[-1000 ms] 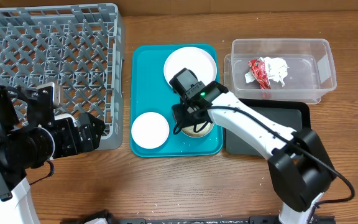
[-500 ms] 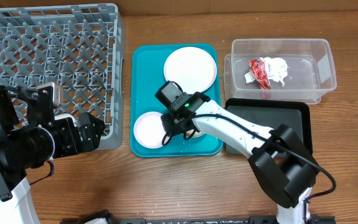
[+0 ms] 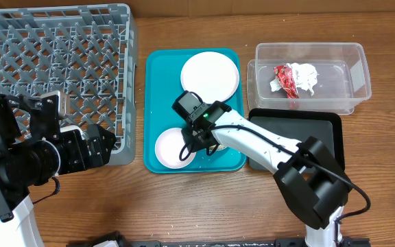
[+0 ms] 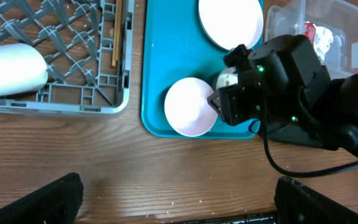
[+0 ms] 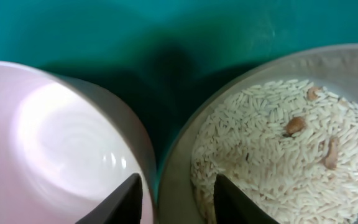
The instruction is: Sort waste into correct bins and load items into the dishwasher
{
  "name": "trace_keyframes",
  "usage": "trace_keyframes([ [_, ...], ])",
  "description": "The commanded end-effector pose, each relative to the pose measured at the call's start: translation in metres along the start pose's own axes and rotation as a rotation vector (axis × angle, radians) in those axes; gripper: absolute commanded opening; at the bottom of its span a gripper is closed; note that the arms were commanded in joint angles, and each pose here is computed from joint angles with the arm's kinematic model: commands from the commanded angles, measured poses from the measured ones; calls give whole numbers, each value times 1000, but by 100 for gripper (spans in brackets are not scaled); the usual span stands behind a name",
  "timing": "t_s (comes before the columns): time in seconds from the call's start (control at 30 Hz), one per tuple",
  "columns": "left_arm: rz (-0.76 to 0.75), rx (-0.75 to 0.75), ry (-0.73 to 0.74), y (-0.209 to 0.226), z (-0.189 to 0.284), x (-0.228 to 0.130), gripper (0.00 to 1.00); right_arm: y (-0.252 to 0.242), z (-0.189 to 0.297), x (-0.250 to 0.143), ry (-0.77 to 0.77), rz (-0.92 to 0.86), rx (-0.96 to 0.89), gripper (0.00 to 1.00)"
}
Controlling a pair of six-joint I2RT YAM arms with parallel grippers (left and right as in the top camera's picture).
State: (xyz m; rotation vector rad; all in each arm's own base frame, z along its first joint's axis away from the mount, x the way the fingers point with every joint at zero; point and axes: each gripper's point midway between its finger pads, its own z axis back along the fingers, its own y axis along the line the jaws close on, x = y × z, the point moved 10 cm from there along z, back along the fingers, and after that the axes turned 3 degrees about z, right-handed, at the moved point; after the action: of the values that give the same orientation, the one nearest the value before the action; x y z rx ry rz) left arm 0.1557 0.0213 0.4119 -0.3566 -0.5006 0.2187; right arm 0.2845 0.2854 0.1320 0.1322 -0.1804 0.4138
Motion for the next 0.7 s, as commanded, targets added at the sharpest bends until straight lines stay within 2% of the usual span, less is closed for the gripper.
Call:
trace_keyframes([
  [0.0, -26, -21, 0, -3, 0, 0, 100, 3, 48, 18, -144, 11, 34, 39],
  [0.1, -26, -21, 0, -3, 0, 0, 100, -1, 64, 22, -195, -2, 48, 38],
  [0.2, -26, -21, 0, -3, 0, 0, 100, -6, 63, 25, -205, -16, 47, 28],
  [0.43, -26, -21, 0, -3, 0, 0, 100, -8, 34, 34, -230, -24, 22, 28],
  [0.67, -26, -21, 0, -3, 0, 0, 100, -10, 0, 32, -163, -29, -1, 29],
])
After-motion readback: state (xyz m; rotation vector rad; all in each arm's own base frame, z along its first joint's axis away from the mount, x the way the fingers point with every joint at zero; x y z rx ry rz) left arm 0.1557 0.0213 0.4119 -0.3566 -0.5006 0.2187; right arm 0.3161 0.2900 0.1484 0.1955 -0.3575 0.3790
